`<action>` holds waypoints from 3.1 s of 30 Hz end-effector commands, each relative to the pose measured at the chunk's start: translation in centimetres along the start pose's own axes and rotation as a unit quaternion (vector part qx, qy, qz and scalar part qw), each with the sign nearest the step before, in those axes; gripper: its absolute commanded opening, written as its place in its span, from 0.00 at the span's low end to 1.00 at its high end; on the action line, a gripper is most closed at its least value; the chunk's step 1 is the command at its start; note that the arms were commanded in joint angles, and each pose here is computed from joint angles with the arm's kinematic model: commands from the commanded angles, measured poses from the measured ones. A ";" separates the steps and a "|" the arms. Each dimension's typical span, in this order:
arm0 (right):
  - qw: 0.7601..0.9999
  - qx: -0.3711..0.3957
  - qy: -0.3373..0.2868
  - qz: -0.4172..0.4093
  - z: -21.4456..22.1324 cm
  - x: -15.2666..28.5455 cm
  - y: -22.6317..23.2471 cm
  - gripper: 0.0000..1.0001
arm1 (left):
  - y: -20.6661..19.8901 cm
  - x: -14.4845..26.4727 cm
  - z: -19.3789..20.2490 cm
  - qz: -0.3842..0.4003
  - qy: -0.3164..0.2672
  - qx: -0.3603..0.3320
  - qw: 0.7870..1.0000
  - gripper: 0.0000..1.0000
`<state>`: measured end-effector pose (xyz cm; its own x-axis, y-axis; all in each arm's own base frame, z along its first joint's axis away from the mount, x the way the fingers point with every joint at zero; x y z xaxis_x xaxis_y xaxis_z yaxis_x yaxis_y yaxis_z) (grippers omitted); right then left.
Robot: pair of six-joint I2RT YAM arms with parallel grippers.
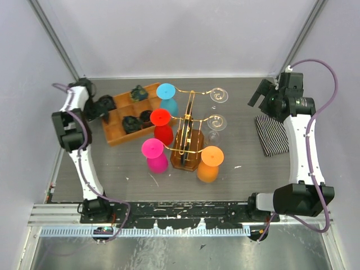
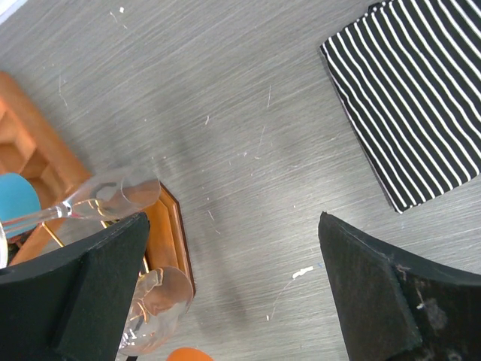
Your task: Take the wine glass off the wine glass rack
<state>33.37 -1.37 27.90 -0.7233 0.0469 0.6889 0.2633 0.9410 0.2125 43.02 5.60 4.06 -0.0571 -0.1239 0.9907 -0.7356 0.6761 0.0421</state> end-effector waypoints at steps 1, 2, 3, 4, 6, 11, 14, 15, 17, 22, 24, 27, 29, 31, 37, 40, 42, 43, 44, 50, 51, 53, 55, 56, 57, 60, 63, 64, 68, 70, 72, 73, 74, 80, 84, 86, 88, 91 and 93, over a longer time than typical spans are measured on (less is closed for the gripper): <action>0.999 0.012 -0.040 -0.026 -0.9 1.4 0.9 1.00 | 2.8 2.5 -3.2 0.016 -0.059 0.072 0.996 0.99; 0.999 0.013 -0.042 -0.027 -0.8 1.4 0.9 1.00 | 2.4 2.7 -3.1 0.030 -0.059 0.072 0.995 0.99; 0.999 0.013 -0.042 -0.026 -0.6 1.5 0.9 1.00 | 1.8 3.1 -3.0 0.045 -0.059 0.073 0.995 0.99; 0.999 0.013 -0.042 -0.026 -0.4 1.6 0.8 1.00 | 1.2 3.6 -2.9 0.064 -0.060 0.072 0.994 0.99; 0.999 0.014 -0.042 -0.024 -0.1 1.8 0.7 1.00 | 0.2 4.9 -2.7 0.087 -0.074 0.061 0.992 0.99; 0.999 0.017 -0.044 -0.018 0.2 2.6 0.4 1.00 | -2.8 10.9 -2.6 0.158 -0.138 0.035 0.977 0.99; 0.998 0.018 -0.051 -0.015 0.1 3.3 0.2 1.00 | -4.2 13.3 -2.0 0.179 -0.157 0.016 0.971 0.99; 0.998 0.018 -0.054 -0.015 0.1 3.5 0.2 1.00 | -4.9 14.0 -1.6 0.185 -0.161 0.001 0.969 0.99; 0.998 0.018 -0.057 -0.016 0.2 3.7 0.2 1.00 | -6.4 14.8 -0.6 0.187 -0.167 -0.031 0.967 0.99; 0.998 0.020 -0.057 -0.022 0.3 4.0 0.4 1.00 | -10.6 14.8 1.3 0.168 -0.152 -0.109 0.968 0.99; 0.998 0.020 -0.057 -0.026 0.4 4.1 0.4 1.00 | -11.5 13.1 2.0 0.141 -0.128 -0.133 0.973 0.99; 0.998 0.023 -0.057 -0.027 0.6 4.2 0.4 1.00 | -12.2 11.9 2.8 0.116 -0.121 -0.163 0.972 0.99; 0.998 0.024 -0.056 -0.029 0.8 4.1 0.4 1.00 | -12.3 10.6 3.2 0.101 -0.107 -0.169 0.974 0.99; 0.998 0.024 -0.053 -0.036 1.1 4.2 0.6 1.00 | -12.0 9.1 4.1 0.083 -0.085 -0.174 0.977 0.99; 0.996 0.018 -0.050 -0.065 1.9 4.2 1.4 1.00 | -11.4 6.3 5.9 0.047 -0.066 -0.194 0.978 0.99; 0.996 0.016 -0.050 -0.074 1.9 4.4 1.7 1.00 | -11.2 4.6 6.2 0.019 -0.049 -0.203 0.978 0.99; 0.995 0.015 -0.053 -0.079 1.8 4.7 1.9 1.00 | -10.8 3.5 6.2 -0.003 -0.041 -0.208 0.977 0.99; 0.995 0.015 -0.054 -0.080 1.8 4.8 1.9 1.00 | -10.5 3.0 6.3 -0.013 -0.036 -0.212 0.977 0.99; 0.995 0.015 -0.055 -0.080 1.9 4.8 1.9 1.00 | -10.4 2.6 6.2 -0.019 -0.036 -0.211 0.977 0.99; 0.995 0.016 -0.052 -0.089 2.2 5.1 2.2 1.00 | -9.3 -0.1 4.8 -0.008 -0.015 -0.137 0.990 0.98; 0.994 0.016 -0.051 -0.091 2.3 5.1 2.2 1.00 | -9.0 -0.4 4.2 -0.009 -0.015 -0.127 0.992 0.97; 0.994 0.017 -0.049 -0.092 2.4 5.1 2.3 1.00 | -9.0 -0.4 3.2 0.002 -0.019 -0.108 0.994 0.97; 0.994 0.018 -0.047 -0.092 2.5 5.0 2.3 1.00 | -9.0 0.7 2.4 0.018 -0.030 -0.096 0.995 0.97; 0.995 0.018 -0.046 -0.092 2.5 5.0 2.3 1.00 | -9.5 1.1 1.7 0.034 -0.052 -0.095 0.994 0.98; 0.995 0.018 -0.045 -0.092 2.6 4.9 2.3 1.00 | -9.8 1.5 1.2 0.047 -0.064 -0.092 0.993 0.99; 0.995 0.018 -0.042 -0.094 2.6 4.8 2.4 1.00 | -9.8 1.8 0.7 0.057 -0.059 -0.079 0.994 1.00; 0.994 0.018 -0.041 -0.098 2.6 4.8 2.5 1.00 | -9.9 0.6 0.9 0.050 -0.037 -0.084 0.995 1.00; 0.994 0.018 -0.040 -0.098 2.6 4.8 2.5 1.00 | -9.9 -0.2 1.3 0.046 -0.025 -0.087 0.995 1.00; 0.994 0.019 -0.036 -0.099 2.8 4.8 2.5 1.00 | -9.6 -1.6 2.0 0.038 -0.001 -0.076 0.996 0.99; 0.994 0.020 -0.035 -0.099 2.9 4.8 2.5 1.00 | -8.9 -2.3 2.0 0.040 0.014 -0.036 0.998 0.99; 0.994 0.021 -0.032 -0.098 3.1 4.7 2.4 1.00 | -8.3 -2.9 1.9 0.054 0.030 0.021 0.998 0.99; 0.994 0.022 -0.032 -0.099 3.2 4.8 2.5 1.00 | -8.0 -2.8 1.6 0.059 0.026 0.048 0.997 0.99; 0.994 0.023 -0.030 -0.099 3.3 4.7 2.5 1.00 | -7.3 -3.0 1.5 0.058 0.022 0.074 0.995 0.99; 0.994 0.029 -0.024 -0.101 3.8 4.5 2.5 1.00 | -2.7 -1.8 0.9 0.076 -0.020 0.247 0.966 0.99; 0.994 0.034 -0.025 -0.102 3.9 4.6 2.6 1.00 | 1.2 -1.2 0.6 0.094 -0.057 0.356 0.928 0.99; 0.994 0.036 -0.024 -0.102 4.0 4.6 2.6 1.00 | 3.2 0.0 0.2 0.109 -0.097 0.394 0.908 0.99; 0.994 0.037 -0.022 -0.101 4.2 4.4 2.5 1.00 | 4.1 1.6 -0.4 0.144 -0.142 0.423 0.883 0.99; 0.993 0.037 -0.018 -0.106 4.4 4.2 2.7 1.00 | 3.2 3.9 -0.9 0.199 -0.151 0.428 0.868 0.99; 0.993 0.037 -0.017 -0.111 4.4 4.2 2.9 1.00 | 2.0 5.8 -1.5 0.221 -0.148 0.404 0.875 0.99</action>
<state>28.13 2.52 26.89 -0.7420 -0.1283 0.6580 0.0991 0.9497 0.2969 37.57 7.24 5.41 -0.3532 -0.2201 0.9093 -0.9310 -0.0134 -0.3648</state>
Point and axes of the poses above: each gripper's point midway between its finger pads, its own x axis back along the fingers, its own y axis along the line the jaws close on, z = x × y, the point moved 1 cm from there along x, back along the fingers, and after that the axes turned 9 degrees about x, right-handed, at the moved point
